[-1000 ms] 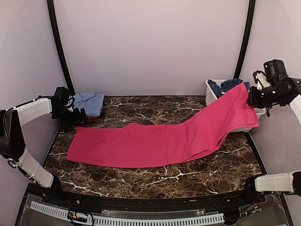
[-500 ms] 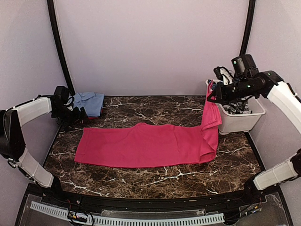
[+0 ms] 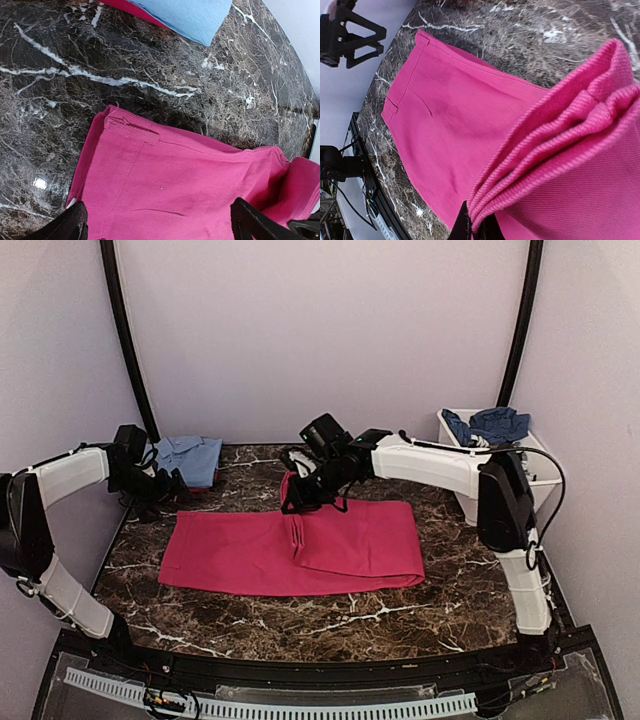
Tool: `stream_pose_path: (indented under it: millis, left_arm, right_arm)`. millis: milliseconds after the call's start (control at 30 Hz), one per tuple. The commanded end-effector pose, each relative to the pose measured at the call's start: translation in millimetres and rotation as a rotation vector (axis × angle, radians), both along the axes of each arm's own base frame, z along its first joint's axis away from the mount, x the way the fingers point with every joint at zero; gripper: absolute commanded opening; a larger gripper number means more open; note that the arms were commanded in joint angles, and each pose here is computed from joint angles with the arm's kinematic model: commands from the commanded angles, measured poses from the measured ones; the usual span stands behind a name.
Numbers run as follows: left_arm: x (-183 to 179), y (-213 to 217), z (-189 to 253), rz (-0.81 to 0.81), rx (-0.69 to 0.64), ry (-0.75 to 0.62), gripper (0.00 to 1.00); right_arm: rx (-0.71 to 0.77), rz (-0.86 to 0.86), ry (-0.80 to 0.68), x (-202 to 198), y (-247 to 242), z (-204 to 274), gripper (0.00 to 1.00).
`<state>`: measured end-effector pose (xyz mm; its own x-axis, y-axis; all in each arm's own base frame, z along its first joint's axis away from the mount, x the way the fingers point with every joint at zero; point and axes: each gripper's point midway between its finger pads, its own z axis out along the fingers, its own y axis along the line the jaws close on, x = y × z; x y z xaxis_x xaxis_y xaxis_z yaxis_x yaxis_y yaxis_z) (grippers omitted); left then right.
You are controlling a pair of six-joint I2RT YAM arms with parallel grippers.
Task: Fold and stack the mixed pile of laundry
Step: Fold the 1/3-rectangle-folded trousers at the center of the board.
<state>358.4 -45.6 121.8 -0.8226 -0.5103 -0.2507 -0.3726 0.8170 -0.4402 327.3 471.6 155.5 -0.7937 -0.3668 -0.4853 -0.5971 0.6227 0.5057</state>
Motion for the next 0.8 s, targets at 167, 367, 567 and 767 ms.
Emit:
stream_pose_path:
  millis: [167, 367, 567, 767]
  left_arm:
    - [-12.4, 8.0, 2.0, 0.034, -0.021, 0.034, 0.99]
    - [-10.1, 8.2, 7.1, 0.039, -0.023, 0.024, 0.99]
    - [-9.7, 8.6, 7.7, 0.038, -0.019, 0.023, 0.99]
    - [-11.2, 8.0, 6.5, 0.033, -0.021, 0.022, 0.99]
  right_arm:
    - [-0.023, 0.101, 0.106, -22.4, 42.1, -83.5, 0.00]
    - [-0.103, 0.058, 0.195, -50.2, -14.9, -130.6, 0.00]
    - [-0.169, -0.014, 0.236, -71.0, -95.9, -146.1, 0.00]
    - [-0.139, -0.036, 0.144, -63.4, -118.2, -90.8, 0.00]
